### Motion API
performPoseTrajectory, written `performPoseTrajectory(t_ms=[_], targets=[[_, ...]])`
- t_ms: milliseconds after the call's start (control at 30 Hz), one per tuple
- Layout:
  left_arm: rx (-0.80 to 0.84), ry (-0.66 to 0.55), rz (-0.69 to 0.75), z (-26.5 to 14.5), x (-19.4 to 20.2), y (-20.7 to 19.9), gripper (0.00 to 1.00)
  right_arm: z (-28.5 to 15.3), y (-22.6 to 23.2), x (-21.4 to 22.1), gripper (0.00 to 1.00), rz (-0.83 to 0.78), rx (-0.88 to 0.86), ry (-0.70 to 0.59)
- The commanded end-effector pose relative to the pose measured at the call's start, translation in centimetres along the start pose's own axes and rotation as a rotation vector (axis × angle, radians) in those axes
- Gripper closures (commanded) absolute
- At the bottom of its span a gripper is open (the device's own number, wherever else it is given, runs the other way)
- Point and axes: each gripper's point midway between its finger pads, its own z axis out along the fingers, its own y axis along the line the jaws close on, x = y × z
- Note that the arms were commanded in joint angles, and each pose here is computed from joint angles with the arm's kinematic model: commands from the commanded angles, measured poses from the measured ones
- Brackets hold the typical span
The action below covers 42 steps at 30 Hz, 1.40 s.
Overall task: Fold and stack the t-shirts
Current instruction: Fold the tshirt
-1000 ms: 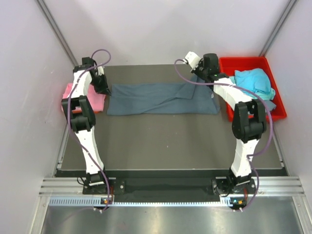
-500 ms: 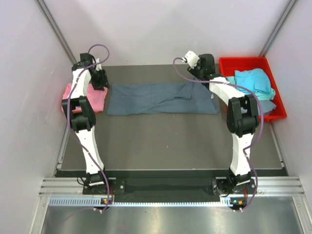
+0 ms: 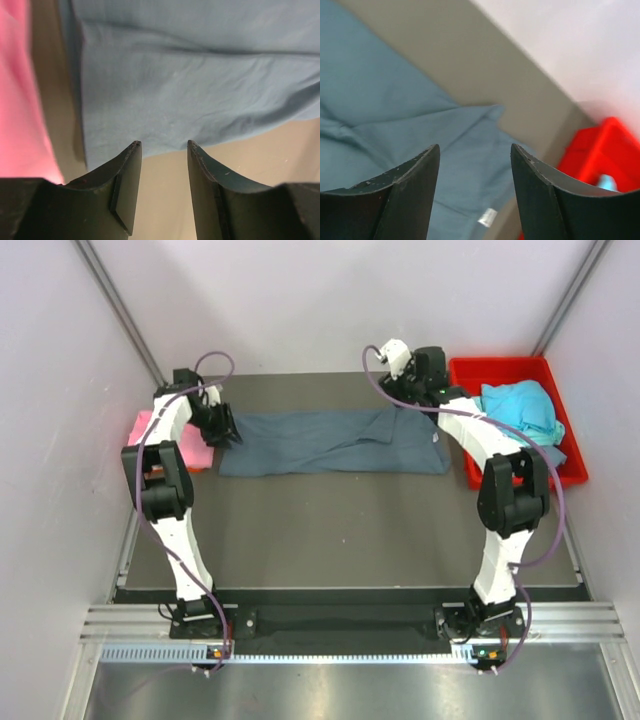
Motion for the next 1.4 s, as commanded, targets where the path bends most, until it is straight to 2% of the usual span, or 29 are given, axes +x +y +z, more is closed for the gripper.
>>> performPoseTrajectory(t_ms=[0,367,1033,1367], targets=[[0.006,0.038,-0.002,1.1,1.4,-0.2,0.54,2.0,5.7,3.8,0.42,0.069,-0.209,0.091],[-0.127,0.077,-0.015,3.0,2.3,2.5,0.53,5.1,9.4,5.8,0.47,0.032,-0.320,0.135],[-0.105,0.067,-0.039,3.5,1.6,2.1,0.54,5.5,11.9,8.1,0.49,-0.016,-0.347,0.208],[-0.112,0.063,-0.041,3.5,1.6,2.1,0.54,5.9,12.4,9.4,0.55,-0.068,-0.338,0.251]])
